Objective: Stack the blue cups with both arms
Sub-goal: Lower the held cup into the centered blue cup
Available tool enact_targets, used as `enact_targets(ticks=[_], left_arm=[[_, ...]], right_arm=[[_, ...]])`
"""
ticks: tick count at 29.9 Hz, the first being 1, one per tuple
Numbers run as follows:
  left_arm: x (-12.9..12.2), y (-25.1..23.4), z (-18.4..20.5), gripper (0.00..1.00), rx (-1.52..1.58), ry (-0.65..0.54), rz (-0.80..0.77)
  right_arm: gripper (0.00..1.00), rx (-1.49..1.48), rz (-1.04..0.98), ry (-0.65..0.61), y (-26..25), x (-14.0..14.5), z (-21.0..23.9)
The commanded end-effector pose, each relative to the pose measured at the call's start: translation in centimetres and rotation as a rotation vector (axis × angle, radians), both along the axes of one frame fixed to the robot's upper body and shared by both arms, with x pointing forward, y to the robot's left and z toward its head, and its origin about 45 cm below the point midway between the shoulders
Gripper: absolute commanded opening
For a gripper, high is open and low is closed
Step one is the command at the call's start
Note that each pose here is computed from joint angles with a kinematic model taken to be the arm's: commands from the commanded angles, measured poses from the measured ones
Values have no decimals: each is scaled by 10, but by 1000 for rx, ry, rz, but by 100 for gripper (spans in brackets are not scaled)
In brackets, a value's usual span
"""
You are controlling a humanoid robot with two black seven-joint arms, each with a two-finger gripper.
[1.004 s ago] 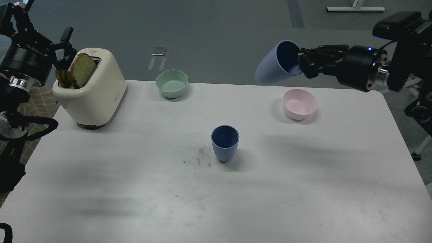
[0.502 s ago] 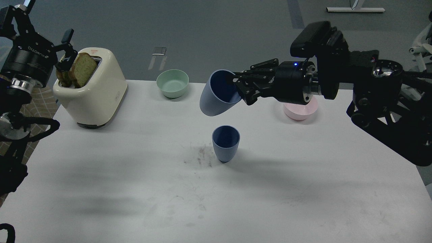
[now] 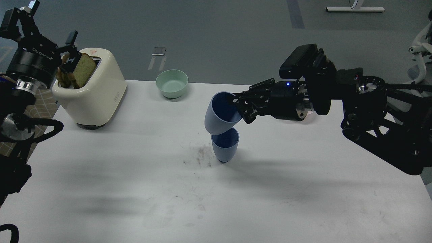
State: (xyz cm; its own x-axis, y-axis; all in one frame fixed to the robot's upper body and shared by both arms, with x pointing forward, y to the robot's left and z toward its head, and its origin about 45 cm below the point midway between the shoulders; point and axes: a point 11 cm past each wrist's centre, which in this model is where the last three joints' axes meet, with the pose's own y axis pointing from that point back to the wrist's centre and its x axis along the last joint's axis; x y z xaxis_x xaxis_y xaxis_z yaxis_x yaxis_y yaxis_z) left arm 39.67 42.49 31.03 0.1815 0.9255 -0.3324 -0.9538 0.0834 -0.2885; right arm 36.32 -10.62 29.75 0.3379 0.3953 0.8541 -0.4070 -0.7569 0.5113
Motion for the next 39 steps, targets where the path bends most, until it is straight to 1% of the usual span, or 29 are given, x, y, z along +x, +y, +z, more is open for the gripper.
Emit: enact_targets(ticks=[1, 7, 11, 19, 29, 32, 39], left_arm=[[1, -5, -3, 98, -4, 6, -11], [1, -5, -2, 98, -4, 5, -10], [1, -6, -3, 98, -5, 5, -12], [1, -7, -3, 98, -4, 7, -16], [1, -7, -3, 98, -3, 8, -17], [1, -7, -3, 98, -4, 7, -16], [1, -8, -4, 98, -4, 7, -19]], right_arm=[[2, -10, -5, 0, 1, 1, -4], [3, -14, -10, 12, 0, 1, -9], [5, -18, -18, 23, -3, 0, -15], [6, -32, -35, 17, -7, 4, -18], [7, -33, -43, 48, -10, -1, -30], [12, -39, -45, 43, -11, -1, -32], [18, -42, -50, 44, -12, -1, -32]])
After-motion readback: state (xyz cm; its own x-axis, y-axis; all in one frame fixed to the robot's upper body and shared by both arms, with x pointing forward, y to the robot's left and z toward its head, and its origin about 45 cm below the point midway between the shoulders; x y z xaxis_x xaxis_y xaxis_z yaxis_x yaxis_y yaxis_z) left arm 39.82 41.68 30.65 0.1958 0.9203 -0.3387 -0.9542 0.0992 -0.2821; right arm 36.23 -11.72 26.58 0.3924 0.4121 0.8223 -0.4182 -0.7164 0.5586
